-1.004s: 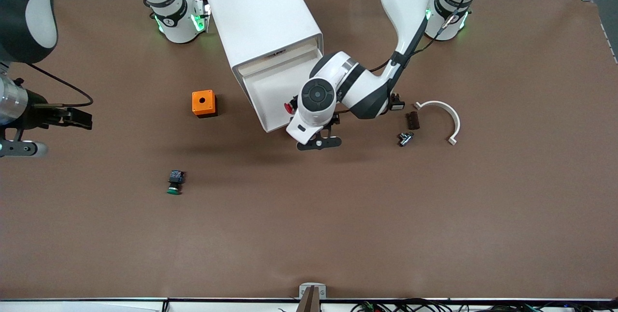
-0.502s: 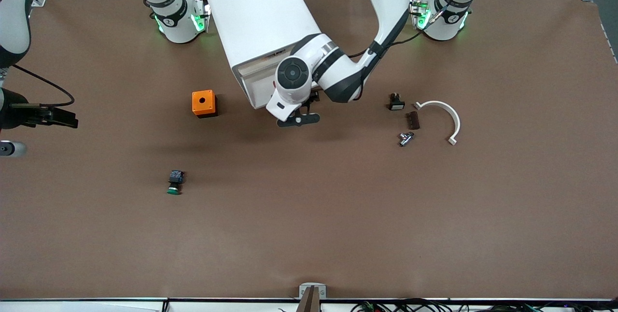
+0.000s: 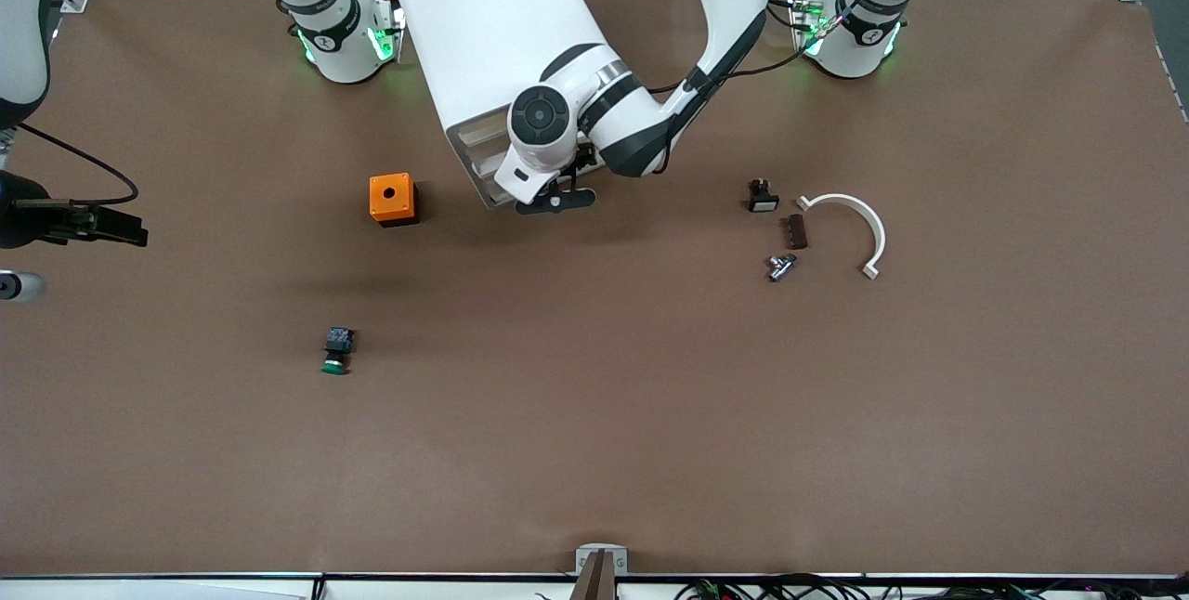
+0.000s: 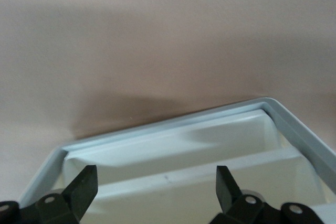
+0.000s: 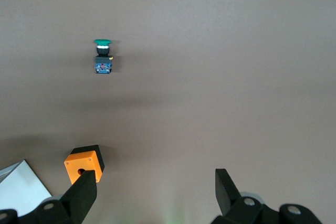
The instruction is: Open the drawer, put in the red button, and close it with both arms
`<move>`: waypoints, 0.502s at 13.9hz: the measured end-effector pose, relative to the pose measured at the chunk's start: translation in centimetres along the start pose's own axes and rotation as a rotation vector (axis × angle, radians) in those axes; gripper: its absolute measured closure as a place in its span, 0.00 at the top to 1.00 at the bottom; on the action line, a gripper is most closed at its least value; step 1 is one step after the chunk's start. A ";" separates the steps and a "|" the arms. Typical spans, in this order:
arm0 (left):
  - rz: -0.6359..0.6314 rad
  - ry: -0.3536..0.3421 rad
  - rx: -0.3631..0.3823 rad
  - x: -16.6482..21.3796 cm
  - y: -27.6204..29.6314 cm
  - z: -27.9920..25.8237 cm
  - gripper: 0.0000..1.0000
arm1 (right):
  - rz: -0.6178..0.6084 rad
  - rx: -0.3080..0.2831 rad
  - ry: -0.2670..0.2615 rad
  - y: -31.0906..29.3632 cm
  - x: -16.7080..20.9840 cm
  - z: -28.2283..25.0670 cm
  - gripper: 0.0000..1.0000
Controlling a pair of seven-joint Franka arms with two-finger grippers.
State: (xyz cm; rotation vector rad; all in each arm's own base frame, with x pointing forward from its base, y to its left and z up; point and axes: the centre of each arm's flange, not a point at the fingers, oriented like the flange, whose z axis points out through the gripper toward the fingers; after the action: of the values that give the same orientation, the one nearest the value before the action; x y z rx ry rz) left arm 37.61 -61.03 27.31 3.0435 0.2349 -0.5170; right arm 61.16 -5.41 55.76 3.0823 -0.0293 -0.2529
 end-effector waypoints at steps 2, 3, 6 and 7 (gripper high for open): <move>-0.019 0.009 -0.009 -1.4 0.8 0.4 1.00 | -0.001 0.013 0.030 -0.1 -0.1 -1.3 1.00; -0.029 0.015 -0.013 -1.6 1.0 0.5 1.00 | -0.002 0.028 0.043 -0.3 -0.3 -2.2 1.00; -0.039 0.014 -0.012 -1.6 0.9 0.5 1.00 | -0.008 0.045 0.004 -0.6 -2.0 -4.3 1.00; -0.041 0.014 -0.011 -1.6 0.9 0.6 1.00 | -0.010 0.045 0.012 -0.7 -2.4 -5.1 1.00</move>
State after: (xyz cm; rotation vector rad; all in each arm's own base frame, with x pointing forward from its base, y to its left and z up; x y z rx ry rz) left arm 36.10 -62.19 27.33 3.0382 0.2999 -0.4947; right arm 59.59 -4.40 61.16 3.1292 -0.0194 -0.2376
